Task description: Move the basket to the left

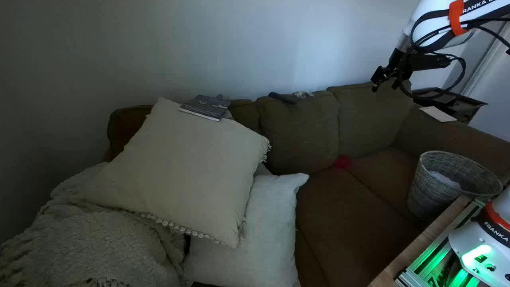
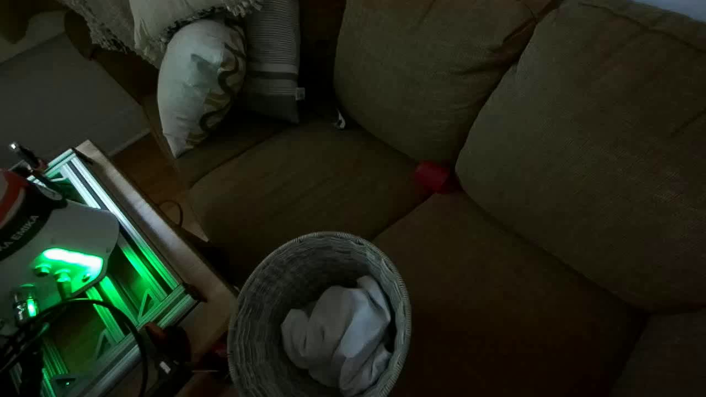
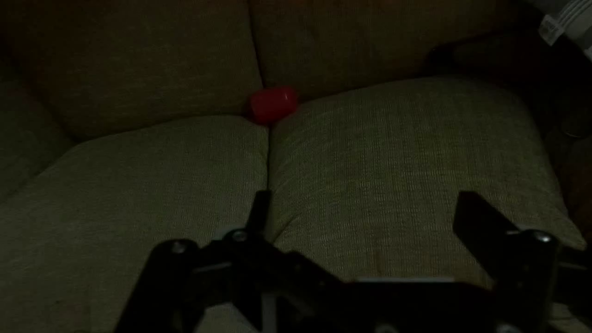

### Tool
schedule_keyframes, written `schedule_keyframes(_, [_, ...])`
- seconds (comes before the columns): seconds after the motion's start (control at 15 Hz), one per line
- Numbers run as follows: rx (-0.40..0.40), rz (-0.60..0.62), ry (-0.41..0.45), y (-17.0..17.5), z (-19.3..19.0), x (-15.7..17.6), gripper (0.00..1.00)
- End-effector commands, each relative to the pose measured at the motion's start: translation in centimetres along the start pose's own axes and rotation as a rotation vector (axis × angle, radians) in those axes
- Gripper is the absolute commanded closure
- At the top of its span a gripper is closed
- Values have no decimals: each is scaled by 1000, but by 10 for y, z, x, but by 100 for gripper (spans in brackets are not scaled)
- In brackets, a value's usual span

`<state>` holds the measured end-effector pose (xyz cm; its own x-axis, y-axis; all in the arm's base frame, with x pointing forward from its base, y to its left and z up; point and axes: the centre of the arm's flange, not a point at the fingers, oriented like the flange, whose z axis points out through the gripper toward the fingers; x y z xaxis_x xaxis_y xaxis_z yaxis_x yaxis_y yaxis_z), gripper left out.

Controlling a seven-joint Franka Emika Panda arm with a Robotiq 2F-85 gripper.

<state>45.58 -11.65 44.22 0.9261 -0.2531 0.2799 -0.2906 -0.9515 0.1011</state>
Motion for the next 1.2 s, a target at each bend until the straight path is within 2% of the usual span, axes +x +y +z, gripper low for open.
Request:
schedule_keyframes(0.0, [0,1,0,0,0,0,0])
schedule_keyframes(0.6, [0,2,0,1,0,0,0])
schedule_keyframes(0.67, [-14,26,20,6,2,-2,0])
schedule_keyframes(0.87, [-30,84,44,54,10,-22,0])
schedule_keyframes(1.0, [-48,4,78,88,29,-41,0])
schedule_keyframes(1.13, [-3,-12,75,121,58,-59,0])
